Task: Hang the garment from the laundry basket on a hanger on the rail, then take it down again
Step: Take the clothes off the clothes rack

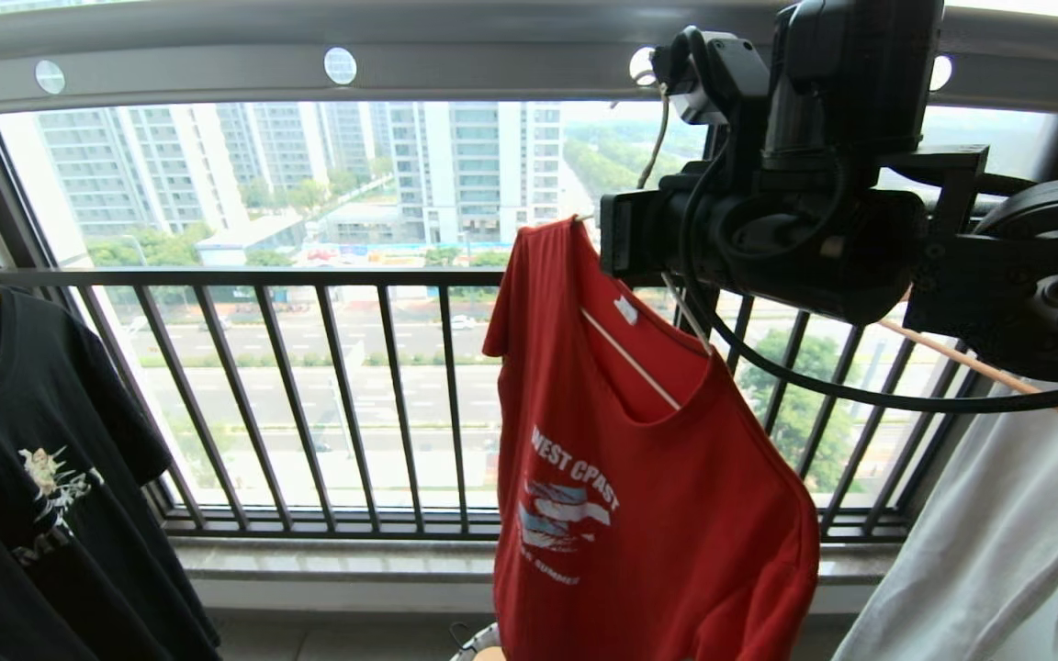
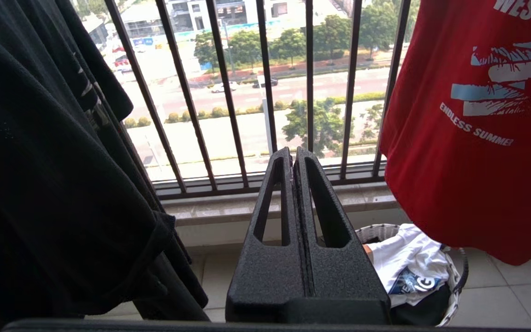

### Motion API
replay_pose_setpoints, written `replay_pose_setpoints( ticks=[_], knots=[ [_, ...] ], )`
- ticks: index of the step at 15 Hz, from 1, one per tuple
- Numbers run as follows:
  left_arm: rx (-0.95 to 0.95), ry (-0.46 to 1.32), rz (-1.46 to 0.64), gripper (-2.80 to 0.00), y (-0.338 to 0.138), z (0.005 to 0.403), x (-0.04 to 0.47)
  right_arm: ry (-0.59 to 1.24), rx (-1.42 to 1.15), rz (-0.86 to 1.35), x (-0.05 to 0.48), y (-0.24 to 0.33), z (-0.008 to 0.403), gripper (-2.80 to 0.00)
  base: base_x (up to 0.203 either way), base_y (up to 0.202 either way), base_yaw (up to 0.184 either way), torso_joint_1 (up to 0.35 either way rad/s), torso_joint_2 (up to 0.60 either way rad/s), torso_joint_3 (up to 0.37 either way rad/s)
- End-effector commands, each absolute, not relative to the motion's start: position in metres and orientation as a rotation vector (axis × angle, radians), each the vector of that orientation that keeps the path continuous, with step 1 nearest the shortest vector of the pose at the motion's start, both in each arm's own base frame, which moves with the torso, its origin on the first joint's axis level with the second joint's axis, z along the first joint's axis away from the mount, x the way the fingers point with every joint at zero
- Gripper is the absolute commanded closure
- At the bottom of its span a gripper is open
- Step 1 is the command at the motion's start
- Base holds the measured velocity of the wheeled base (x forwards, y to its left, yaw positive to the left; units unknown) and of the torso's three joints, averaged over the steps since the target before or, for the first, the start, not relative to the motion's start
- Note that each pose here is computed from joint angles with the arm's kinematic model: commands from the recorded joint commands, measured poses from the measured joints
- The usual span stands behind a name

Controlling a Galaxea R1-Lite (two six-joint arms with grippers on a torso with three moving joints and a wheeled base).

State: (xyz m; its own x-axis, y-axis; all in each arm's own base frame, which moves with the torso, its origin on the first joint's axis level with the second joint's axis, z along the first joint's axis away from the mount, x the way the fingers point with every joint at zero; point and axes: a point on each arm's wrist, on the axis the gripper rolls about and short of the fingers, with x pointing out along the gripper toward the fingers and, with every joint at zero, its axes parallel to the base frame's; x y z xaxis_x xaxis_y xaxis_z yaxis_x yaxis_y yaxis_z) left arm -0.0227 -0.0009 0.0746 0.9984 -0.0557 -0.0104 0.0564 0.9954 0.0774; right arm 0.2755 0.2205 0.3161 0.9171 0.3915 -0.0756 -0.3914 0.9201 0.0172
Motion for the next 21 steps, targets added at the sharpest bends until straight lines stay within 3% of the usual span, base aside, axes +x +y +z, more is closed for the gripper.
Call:
replay_pose_setpoints(
  ticks=[1, 21],
  knots=[
    [0.078, 0.009, -0.057, 0.0, -0.001, 0.075, -0.023, 0.066, 0.008, 0.4, 0.27, 0.216, 0.318, 0.0, 0.0, 0.0, 0.0, 0.0, 0.0, 0.0],
    [0.078, 0.009, -0.056, 0.0, -0.001, 0.075, -0.023, -0.01, 0.021, 0.352, 0.236, 0.195, 0.345, 0.0, 0.0, 0.0, 0.0, 0.0, 0.0, 0.0]
  ],
)
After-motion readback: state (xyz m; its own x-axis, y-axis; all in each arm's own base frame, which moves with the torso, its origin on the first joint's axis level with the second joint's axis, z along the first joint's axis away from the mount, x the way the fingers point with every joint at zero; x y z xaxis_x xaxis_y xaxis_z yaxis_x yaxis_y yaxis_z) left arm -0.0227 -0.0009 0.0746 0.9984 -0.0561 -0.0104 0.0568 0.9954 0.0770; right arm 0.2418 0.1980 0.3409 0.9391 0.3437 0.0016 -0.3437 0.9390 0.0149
